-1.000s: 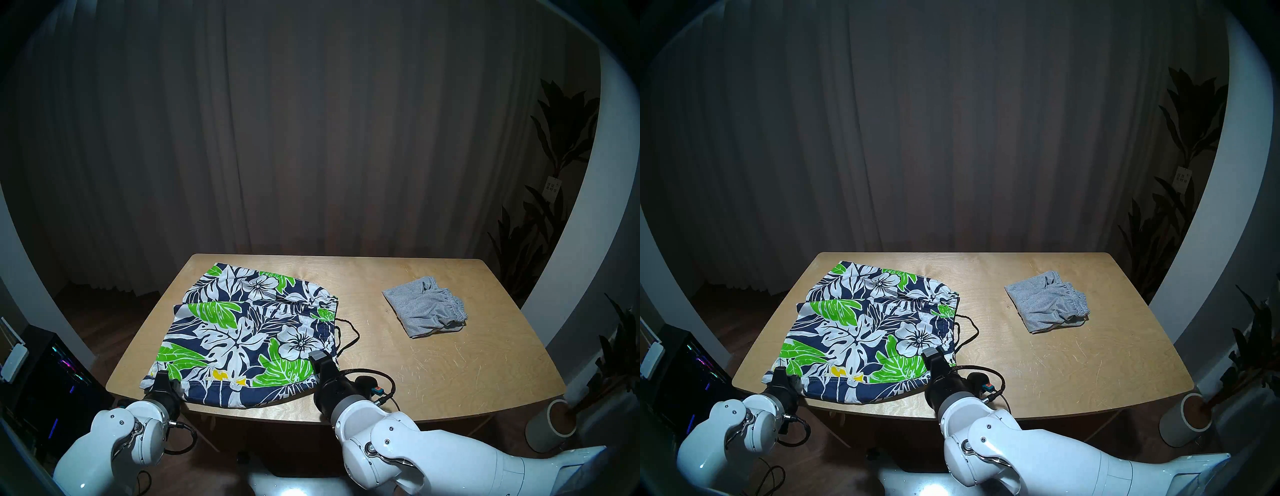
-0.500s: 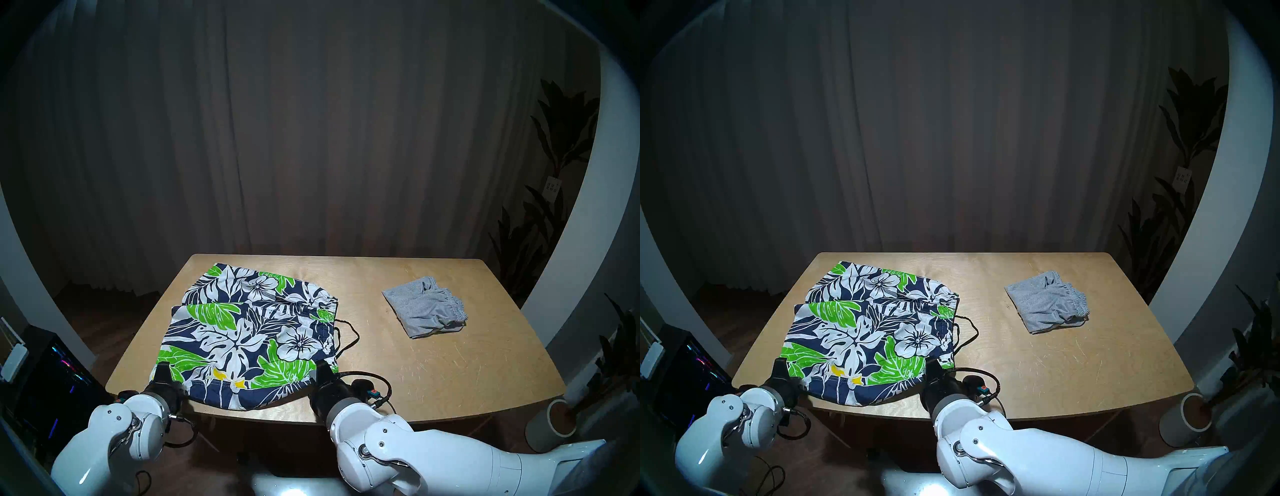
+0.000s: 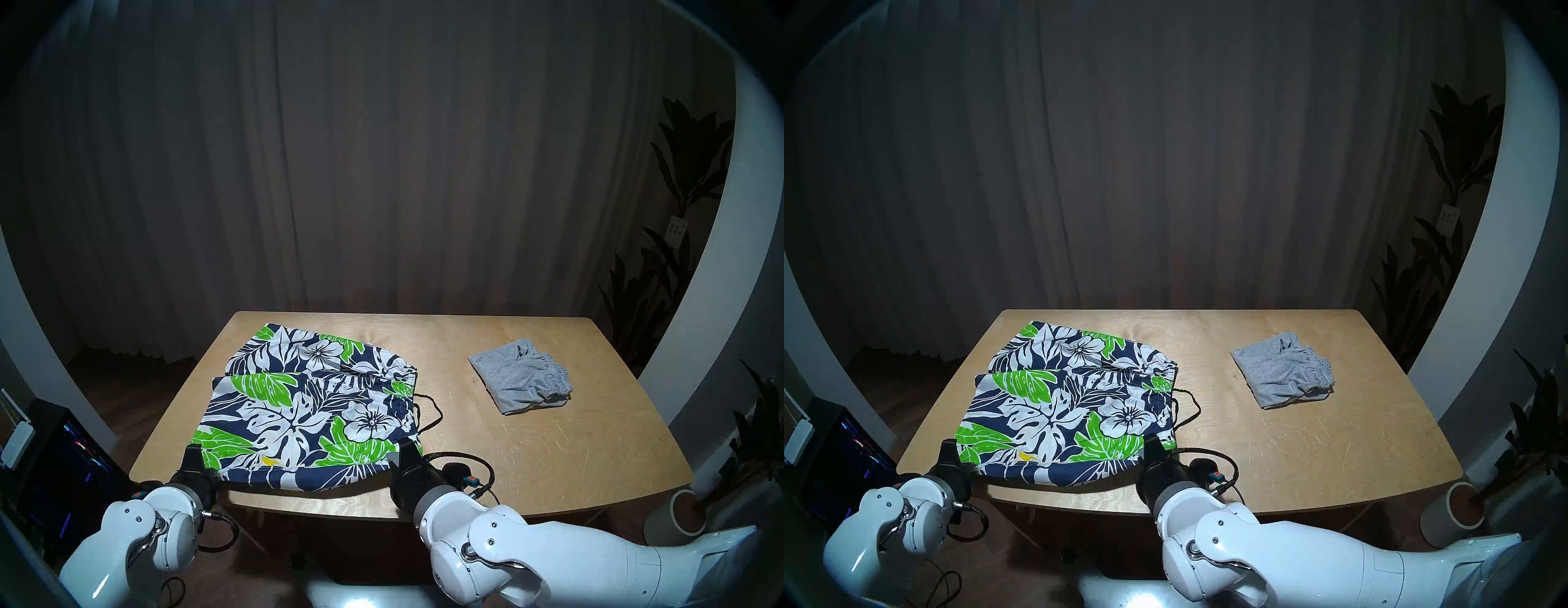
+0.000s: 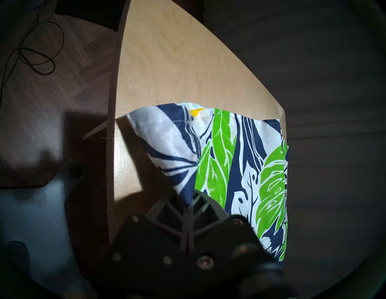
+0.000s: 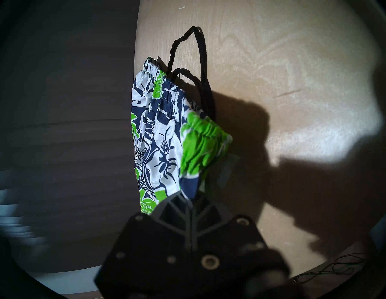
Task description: Fold pants twice and stack them
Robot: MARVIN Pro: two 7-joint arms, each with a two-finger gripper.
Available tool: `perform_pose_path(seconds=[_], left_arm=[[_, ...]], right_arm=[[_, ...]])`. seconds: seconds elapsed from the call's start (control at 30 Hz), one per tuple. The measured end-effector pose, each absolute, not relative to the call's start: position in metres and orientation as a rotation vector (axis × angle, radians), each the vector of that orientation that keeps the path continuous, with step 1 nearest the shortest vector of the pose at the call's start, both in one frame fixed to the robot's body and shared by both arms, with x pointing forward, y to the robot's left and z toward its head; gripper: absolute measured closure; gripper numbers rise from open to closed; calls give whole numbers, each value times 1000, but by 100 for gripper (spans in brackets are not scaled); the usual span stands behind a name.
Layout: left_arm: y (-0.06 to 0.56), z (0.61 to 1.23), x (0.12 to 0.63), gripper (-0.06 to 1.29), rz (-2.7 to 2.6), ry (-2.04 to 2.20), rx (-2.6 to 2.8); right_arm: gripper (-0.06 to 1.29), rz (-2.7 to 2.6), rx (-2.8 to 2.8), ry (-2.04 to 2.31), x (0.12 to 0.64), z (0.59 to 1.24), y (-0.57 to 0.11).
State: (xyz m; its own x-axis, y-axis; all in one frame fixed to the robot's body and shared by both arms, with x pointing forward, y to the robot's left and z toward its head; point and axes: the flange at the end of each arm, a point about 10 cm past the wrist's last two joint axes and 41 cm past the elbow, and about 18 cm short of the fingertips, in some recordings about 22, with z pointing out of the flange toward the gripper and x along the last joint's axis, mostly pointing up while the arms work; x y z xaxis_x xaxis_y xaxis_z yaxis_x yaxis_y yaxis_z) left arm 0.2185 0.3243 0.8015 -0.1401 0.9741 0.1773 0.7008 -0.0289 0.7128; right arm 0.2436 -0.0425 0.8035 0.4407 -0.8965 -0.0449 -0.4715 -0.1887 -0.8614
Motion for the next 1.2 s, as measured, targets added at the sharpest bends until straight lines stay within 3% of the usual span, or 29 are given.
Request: perform_pose_path(seconds=[1.2], left_arm=[[306,829,190,126,1062,1817,1662]], right_arm=[[126,-505,-1804,1168,212,836,-82]])
